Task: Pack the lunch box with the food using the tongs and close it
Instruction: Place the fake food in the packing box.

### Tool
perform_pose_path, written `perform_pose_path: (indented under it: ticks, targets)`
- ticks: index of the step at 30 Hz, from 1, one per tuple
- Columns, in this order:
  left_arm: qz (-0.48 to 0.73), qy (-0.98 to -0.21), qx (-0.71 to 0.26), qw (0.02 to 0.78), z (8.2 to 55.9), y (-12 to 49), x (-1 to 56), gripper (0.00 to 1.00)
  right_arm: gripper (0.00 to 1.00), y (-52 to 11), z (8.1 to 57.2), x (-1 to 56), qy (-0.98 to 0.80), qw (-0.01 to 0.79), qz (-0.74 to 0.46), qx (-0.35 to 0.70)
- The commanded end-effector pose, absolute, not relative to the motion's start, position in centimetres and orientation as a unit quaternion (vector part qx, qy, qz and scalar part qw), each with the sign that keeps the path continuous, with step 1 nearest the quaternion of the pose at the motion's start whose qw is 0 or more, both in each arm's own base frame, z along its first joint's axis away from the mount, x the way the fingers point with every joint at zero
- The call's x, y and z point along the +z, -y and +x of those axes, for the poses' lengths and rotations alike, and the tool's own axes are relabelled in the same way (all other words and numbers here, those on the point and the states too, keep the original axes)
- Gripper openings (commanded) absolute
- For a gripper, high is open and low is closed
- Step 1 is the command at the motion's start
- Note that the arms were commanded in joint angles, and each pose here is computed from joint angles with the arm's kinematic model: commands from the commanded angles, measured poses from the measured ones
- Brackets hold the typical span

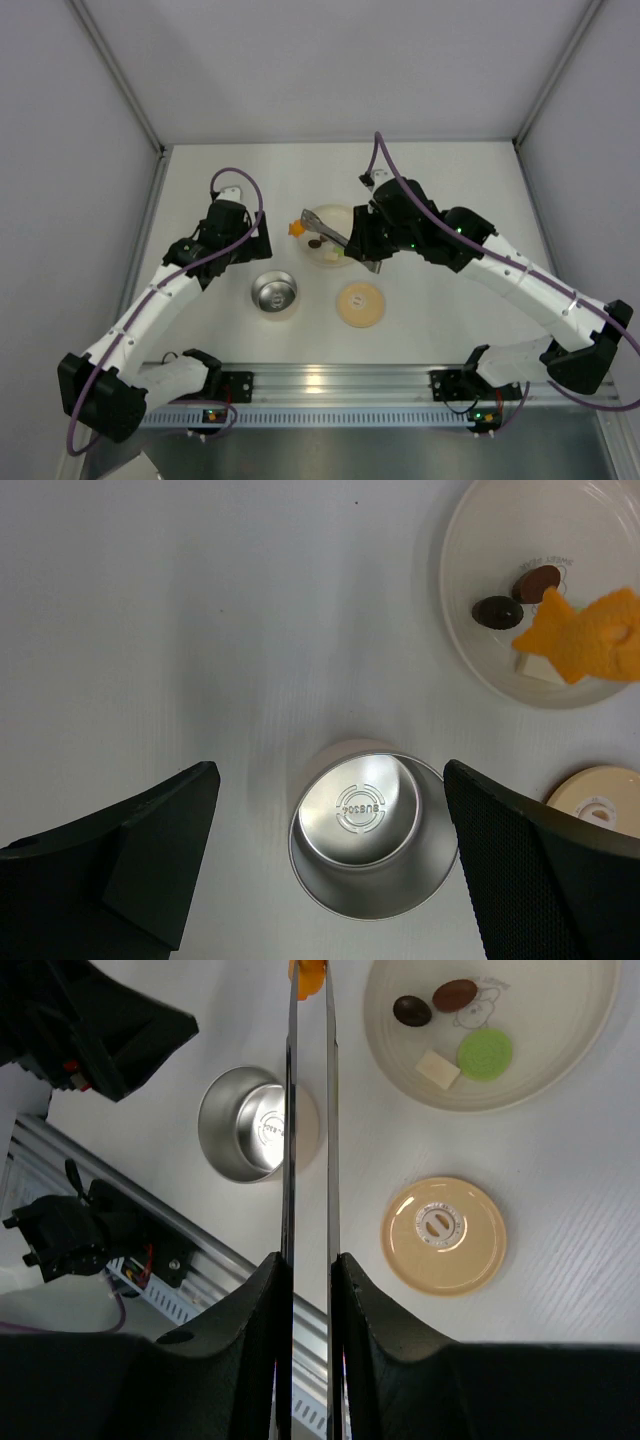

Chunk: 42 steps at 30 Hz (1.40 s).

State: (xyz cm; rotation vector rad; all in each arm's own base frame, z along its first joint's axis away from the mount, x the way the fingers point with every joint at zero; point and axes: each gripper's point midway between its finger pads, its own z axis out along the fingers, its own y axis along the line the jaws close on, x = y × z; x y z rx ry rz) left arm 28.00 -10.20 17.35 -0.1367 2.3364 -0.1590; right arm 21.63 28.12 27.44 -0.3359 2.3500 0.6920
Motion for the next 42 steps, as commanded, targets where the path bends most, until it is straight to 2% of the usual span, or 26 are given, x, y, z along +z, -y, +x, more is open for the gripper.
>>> perform_pose_path:
  ticks: [1, 12, 23, 33, 42]
  targets:
    - [-0.069, -0.908, -0.059, 0.41, 28.7, 9.9, 19.1, 0.99, 0.11, -28.2, 18.3, 28.2, -0.894, 0.311, -0.151, 0.287]
    - [-0.108, -0.883, -0.028, 0.456, 29.1, 7.8, 21.6, 0.99, 0.11, -30.3, 13.6, 25.2, -0.897, 0.269, -0.184, 0.297]
    - [-0.136, -0.879, 0.006, 0.457, 28.8, 6.1, 21.5, 0.99, 0.12, -33.1, 12.0, 23.6, -0.894, 0.247, -0.208, 0.309]
    - [-0.132, -0.881, 0.005, 0.454, 28.8, 6.1, 21.3, 0.99, 0.34, -34.9, 12.7, 23.7, -0.892, 0.248, -0.215, 0.31]
    - [-0.131, -0.882, 0.002, 0.452, 28.6, 6.3, 21.1, 0.99, 0.38, -34.6, 13.9, 26.9, -0.882, 0.288, -0.216, 0.304]
